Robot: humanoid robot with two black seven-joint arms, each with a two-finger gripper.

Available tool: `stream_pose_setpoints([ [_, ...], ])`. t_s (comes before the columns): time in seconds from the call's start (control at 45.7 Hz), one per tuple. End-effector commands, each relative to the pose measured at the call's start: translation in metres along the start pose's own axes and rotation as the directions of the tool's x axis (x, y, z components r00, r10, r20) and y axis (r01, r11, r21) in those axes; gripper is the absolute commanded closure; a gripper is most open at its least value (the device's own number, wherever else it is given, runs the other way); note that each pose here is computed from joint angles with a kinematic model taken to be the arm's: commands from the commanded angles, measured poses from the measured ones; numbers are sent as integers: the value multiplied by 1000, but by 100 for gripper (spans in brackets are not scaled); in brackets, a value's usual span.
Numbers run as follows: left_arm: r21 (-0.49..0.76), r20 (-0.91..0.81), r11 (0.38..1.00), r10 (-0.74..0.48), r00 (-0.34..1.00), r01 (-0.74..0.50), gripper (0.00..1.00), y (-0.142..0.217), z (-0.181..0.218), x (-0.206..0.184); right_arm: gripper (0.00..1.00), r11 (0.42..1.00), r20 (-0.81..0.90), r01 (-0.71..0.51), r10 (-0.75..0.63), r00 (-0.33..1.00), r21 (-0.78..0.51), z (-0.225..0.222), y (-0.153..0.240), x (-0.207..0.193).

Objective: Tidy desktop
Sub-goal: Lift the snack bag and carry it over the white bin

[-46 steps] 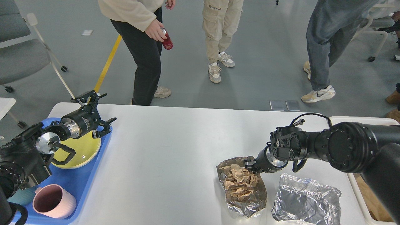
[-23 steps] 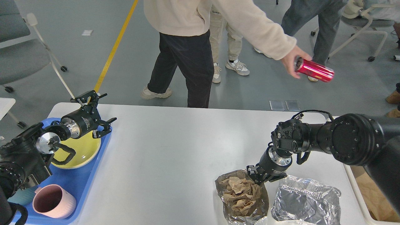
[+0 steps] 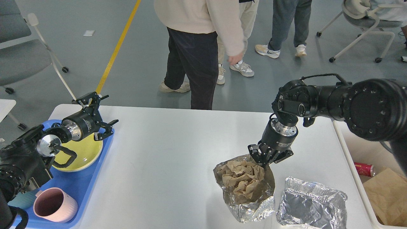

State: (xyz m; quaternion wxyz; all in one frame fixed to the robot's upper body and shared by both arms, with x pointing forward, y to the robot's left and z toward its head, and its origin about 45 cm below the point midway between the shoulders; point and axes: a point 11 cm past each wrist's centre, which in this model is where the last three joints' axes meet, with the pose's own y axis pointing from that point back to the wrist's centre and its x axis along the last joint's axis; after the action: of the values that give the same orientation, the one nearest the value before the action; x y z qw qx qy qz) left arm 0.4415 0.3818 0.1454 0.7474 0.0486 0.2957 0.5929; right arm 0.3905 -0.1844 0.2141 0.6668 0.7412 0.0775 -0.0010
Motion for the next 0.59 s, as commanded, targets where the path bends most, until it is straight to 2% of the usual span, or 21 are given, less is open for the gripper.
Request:
stream_pose_setpoints([
  [0.0,-1,-1,1000,0,1000,0,4,0,0,0,100,995,-44,-96,95,994,-23,-14,47,16],
  [0.131,0,0,1000,1,1000,-1,4,0,0,0,100,974,-91,-217,212,973,-58,-26,103,30],
  [0.35,0,0,1000,0,1000,0,4,0,0,0,100,907,-160,-410,393,906,-97,-46,197,38],
  [0.438,0,0,1000,1,1000,-1,4,0,0,0,100,880,-195,-459,433,880,-119,-52,221,37],
  [0.569,0,0,1000,1,1000,-1,4,0,0,0,100,865,-215,-479,445,869,-145,-51,230,38],
])
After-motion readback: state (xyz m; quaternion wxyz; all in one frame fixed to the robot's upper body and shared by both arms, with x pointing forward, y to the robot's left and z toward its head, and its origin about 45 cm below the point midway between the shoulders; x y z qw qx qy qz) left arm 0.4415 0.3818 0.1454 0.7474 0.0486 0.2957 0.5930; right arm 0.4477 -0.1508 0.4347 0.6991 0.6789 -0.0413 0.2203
